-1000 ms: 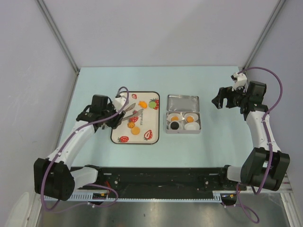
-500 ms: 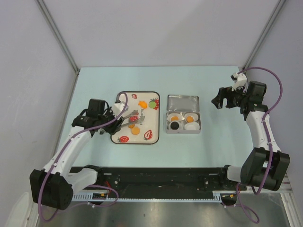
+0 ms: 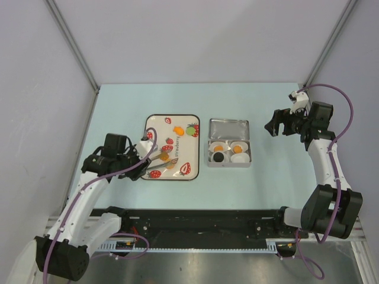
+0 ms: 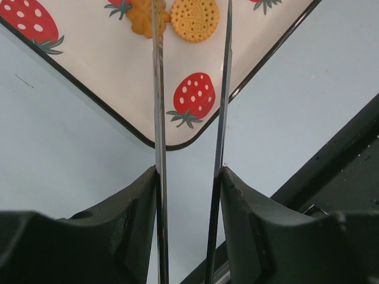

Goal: Pack the cookies

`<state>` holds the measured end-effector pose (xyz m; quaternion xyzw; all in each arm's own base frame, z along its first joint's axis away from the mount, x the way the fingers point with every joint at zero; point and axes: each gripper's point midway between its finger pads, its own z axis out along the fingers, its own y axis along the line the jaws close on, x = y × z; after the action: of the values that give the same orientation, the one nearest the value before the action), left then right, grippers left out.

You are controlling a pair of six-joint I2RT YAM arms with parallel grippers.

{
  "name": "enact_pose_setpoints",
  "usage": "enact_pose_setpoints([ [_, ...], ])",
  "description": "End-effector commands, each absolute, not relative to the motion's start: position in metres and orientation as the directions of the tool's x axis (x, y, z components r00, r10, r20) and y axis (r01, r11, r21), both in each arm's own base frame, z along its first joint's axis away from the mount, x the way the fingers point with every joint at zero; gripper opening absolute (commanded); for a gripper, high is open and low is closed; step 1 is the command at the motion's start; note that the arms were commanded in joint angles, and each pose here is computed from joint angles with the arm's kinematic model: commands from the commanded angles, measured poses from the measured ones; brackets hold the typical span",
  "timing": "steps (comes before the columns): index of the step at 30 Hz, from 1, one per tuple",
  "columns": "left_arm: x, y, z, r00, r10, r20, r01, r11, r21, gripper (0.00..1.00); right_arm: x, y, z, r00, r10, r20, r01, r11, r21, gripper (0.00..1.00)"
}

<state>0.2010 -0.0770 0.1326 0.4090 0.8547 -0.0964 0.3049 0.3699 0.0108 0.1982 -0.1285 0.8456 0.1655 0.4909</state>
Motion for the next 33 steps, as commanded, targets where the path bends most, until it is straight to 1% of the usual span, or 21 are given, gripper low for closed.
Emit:
enact_pose_setpoints([
  [1,0.193,-0.071,0.14,-0.449,0.671,-0.59,0.774,0.622,0.119,0.49,0.369,0.008,0.208,-0.449,-0.075,-0.89,-0.389,0.914,0.119,1.0],
  [6,0.185,-0.063,0.132,-0.453,0.707,-0.543,0.786,0.604,0.13,0.49,0.37,0.007,0.206,-0.453,-0.077,-0.888,-0.386,0.915,0.117,1.0],
  [16,0.185,-0.056,0.125,-0.457,0.736,-0.499,0.793,0.592,0.146,0.49,0.371,0.003,0.204,-0.455,-0.086,-0.886,-0.375,0.921,0.103,1.0],
  [28,0.191,-0.056,0.113,-0.458,0.75,-0.477,0.804,0.578,0.137,0.49,0.371,0.002,0.206,-0.452,-0.09,-0.888,-0.372,0.923,0.096,1.0],
  [33,0.197,-0.059,0.115,-0.451,0.749,-0.485,0.808,0.574,0.136,0.49,0.37,0.001,0.205,-0.453,-0.09,-0.887,-0.37,0.924,0.095,1.0],
])
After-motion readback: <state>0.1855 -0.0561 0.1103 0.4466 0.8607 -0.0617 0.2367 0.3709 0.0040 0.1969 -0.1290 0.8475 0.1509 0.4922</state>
